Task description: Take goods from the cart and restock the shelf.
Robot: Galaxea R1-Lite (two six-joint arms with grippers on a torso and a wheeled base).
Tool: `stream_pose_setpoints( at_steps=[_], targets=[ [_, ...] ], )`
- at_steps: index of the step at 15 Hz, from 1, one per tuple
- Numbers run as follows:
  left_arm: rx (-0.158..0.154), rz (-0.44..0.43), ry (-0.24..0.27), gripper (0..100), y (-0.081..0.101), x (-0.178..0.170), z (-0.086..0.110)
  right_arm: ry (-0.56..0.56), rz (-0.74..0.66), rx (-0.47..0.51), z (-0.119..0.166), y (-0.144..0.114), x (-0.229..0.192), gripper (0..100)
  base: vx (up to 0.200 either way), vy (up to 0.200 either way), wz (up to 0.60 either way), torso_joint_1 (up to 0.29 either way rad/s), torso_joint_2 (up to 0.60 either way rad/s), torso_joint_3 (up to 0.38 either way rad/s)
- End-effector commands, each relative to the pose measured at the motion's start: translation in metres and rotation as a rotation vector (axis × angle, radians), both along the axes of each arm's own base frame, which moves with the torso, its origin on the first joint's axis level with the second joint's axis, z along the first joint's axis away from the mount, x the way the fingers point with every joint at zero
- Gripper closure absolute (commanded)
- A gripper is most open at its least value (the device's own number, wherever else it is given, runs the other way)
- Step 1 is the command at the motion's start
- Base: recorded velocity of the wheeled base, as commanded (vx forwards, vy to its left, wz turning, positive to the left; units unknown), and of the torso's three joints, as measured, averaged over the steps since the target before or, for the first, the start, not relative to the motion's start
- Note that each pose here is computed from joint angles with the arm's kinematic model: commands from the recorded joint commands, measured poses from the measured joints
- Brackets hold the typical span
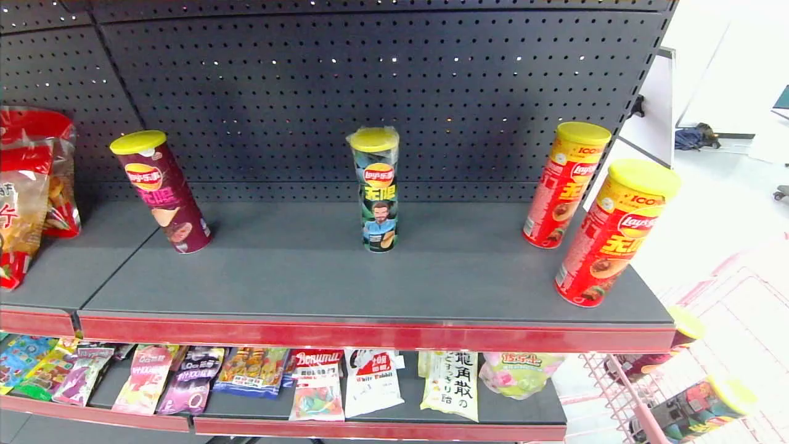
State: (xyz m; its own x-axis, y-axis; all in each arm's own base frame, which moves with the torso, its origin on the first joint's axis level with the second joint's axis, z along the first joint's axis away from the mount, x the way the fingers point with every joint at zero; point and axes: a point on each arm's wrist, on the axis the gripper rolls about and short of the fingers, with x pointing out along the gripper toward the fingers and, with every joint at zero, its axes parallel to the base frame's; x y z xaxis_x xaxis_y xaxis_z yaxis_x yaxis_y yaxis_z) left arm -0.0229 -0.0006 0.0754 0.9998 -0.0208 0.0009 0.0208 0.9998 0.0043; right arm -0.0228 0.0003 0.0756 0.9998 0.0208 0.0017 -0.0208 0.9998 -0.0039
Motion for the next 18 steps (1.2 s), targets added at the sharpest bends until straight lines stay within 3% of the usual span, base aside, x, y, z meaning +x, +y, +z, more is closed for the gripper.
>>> stream_pose_setpoints(
  at_steps=[1,3,15,18],
  targets=[
    [0.000,0.001,0.001,0,0.0000,0.0001,0.0001,0.000,0.001,-0.001,0.0000,0.0000,0.0000,0,0.000,-0.200,0.00,-0.002,0.00,0.002],
    [0.000,0.001,0.001,0,0.0000,0.0001,0.0001,0.000,0.001,-0.001,0.0000,0.0000,0.0000,0,0.000,-0.200,0.00,0.007,0.00,0.005],
    [0.000,0.001,0.001,0,0.0000,0.0001,0.0001,0.000,0.001,-0.001,0.0000,0.0000,0.0000,0,0.000,0.000,0.00,0.000,0.00,0.000],
    [0.000,0.001,0.001,0,0.0000,0.0001,0.0001,0.000,0.001,-0.001,0.0000,0.0000,0.0000,0,0.000,0.000,-0.60,-0.001,0.00,0.004]
  ],
)
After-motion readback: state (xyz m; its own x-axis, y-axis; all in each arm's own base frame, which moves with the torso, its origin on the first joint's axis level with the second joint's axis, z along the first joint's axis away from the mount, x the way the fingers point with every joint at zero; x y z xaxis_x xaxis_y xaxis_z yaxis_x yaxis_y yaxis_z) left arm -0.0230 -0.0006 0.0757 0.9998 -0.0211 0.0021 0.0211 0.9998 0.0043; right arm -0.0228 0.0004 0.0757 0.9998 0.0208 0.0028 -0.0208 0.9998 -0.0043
